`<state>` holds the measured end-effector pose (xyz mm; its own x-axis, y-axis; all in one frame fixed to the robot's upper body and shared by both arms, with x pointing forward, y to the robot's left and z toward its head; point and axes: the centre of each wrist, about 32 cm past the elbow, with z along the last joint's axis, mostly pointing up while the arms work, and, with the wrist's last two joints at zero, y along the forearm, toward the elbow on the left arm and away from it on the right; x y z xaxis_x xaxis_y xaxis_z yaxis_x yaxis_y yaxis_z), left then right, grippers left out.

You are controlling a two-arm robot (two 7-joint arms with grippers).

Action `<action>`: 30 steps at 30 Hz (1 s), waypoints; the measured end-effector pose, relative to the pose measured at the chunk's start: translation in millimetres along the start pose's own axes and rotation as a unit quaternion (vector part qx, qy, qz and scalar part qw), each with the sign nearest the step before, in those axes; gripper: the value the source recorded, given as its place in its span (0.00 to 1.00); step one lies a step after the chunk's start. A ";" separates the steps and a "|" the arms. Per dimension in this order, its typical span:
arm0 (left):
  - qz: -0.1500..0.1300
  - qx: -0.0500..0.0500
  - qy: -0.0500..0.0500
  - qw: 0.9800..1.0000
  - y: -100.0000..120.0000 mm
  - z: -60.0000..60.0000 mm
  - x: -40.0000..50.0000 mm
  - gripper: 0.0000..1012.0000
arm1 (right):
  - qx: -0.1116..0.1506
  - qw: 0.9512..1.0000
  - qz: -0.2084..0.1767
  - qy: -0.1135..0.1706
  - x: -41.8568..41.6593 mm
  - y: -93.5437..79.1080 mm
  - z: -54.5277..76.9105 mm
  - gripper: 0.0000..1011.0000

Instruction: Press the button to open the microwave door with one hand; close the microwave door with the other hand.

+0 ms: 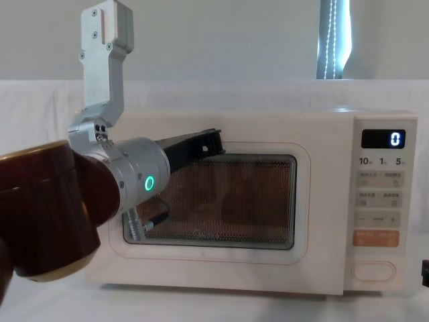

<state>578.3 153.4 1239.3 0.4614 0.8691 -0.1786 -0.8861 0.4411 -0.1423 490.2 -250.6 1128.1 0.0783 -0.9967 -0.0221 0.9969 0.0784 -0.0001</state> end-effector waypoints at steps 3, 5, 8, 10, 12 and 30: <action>0.002 0.000 0.000 1.000 -0.2 0.0 0.7 0.00 | 0.000 1.000 0.000 0.000 0.0 0.0 0.0 0.99; 0.003 0.000 0.000 1.000 -0.4 0.0 1.1 0.00 | 0.000 1.000 0.000 0.000 0.0 0.0 0.0 0.99; 0.006 0.000 0.001 1.000 -0.7 -0.3 1.8 0.00 | 0.000 1.000 0.000 0.000 0.0 0.0 0.0 0.99; 0.007 0.001 0.001 1.000 -1.1 -0.3 2.1 0.00 | 0.000 1.000 0.000 0.000 0.0 0.0 0.0 0.99; 0.007 0.001 0.001 1.000 -1.4 -0.3 2.3 0.00 | 0.000 1.000 0.000 0.000 0.0 0.0 0.0 0.99; 0.015 0.003 0.003 1.000 -4.9 -1.3 3.7 0.00 | 0.000 1.000 0.000 0.000 0.0 0.0 0.0 0.99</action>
<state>584.3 154.2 1238.0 0.4340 0.8808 -0.1894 -0.9002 0.4156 -0.1299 490.1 -250.6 1128.0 0.0783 -0.9967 -0.0221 0.9969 0.0784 -0.0002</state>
